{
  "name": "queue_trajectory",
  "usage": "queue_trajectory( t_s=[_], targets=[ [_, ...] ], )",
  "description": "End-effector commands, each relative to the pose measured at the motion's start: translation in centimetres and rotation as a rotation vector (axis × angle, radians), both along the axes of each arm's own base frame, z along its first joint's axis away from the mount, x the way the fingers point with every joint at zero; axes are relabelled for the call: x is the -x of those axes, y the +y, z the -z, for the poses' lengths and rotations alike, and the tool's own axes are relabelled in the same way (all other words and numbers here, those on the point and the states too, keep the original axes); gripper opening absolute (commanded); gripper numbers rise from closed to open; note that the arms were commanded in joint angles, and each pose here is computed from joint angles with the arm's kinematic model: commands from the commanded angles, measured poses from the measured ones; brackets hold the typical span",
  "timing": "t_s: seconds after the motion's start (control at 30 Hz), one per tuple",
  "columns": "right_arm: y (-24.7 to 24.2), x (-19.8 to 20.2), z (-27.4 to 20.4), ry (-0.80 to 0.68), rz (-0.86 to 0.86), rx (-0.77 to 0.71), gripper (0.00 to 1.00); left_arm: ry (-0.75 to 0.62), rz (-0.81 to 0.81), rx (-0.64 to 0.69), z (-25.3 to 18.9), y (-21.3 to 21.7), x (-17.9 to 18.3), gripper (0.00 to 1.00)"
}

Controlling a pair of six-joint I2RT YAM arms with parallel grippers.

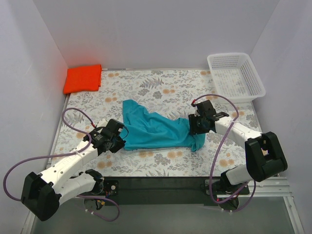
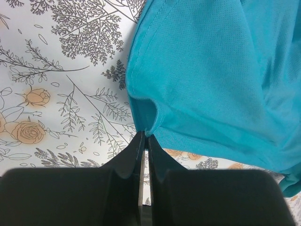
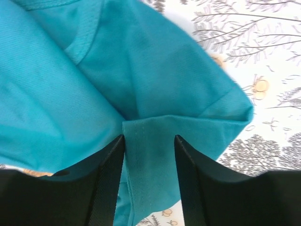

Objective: Fold and stack the t-shirts
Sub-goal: Flatten the tshirt out

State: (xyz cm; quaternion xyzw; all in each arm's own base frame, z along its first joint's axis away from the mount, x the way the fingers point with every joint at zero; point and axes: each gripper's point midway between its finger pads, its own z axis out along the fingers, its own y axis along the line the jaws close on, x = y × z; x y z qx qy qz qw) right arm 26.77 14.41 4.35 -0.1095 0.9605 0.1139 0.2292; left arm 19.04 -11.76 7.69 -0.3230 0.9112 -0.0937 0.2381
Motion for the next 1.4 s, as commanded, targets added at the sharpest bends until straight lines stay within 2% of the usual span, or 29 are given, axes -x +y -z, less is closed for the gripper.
queue_trajectory(
  t_s=[0.0, 0.27, 0.57, 0.93, 1.03, 1.07, 1.17, 1.37],
  targets=[
    [-1.6, -1.7, -1.1, -0.075, 0.046, 0.085, 0.49, -0.027, -0.021, -0.008, -0.4, 0.6, 0.0, 0.0],
    [-2.0, -1.2, -1.9, -0.092, 0.055, 0.086, 0.29, -0.029, -0.018, -0.007, -0.3, 0.5, 0.0, 0.0],
    [0.4, -1.1, -0.7, -0.032, 0.027, -0.008, 0.32, -0.033, -0.014, -0.003, -0.3, 0.5, 0.0, 0.0],
    [1.2, -2.0, -0.1, -0.028, 0.044, 0.008, 0.36, -0.031, -0.015, -0.002, -0.1, 0.5, 0.1, 0.0],
    [0.5, -2.2, -0.4, -0.048, 0.063, 0.034, 0.24, -0.039, -0.016, -0.002, -0.3, 0.6, 0.0, 0.0],
    [0.3, -2.4, -0.6, -0.061, 0.07, 0.041, 0.15, -0.049, -0.015, -0.004, -0.6, 0.6, -0.1, 0.0],
    [-0.2, -3.4, -2.8, -0.127, 0.089, 0.057, 0.01, -0.128, -0.027, -0.036, -3.0, 1.0, -1.9, 0.0],
    [-2.4, -7.7, -13.3, -0.37, 0.207, 0.02, 0.01, -0.351, -0.062, -0.171, -10.3, 2.1, -8.1, 0.0]
  ],
)
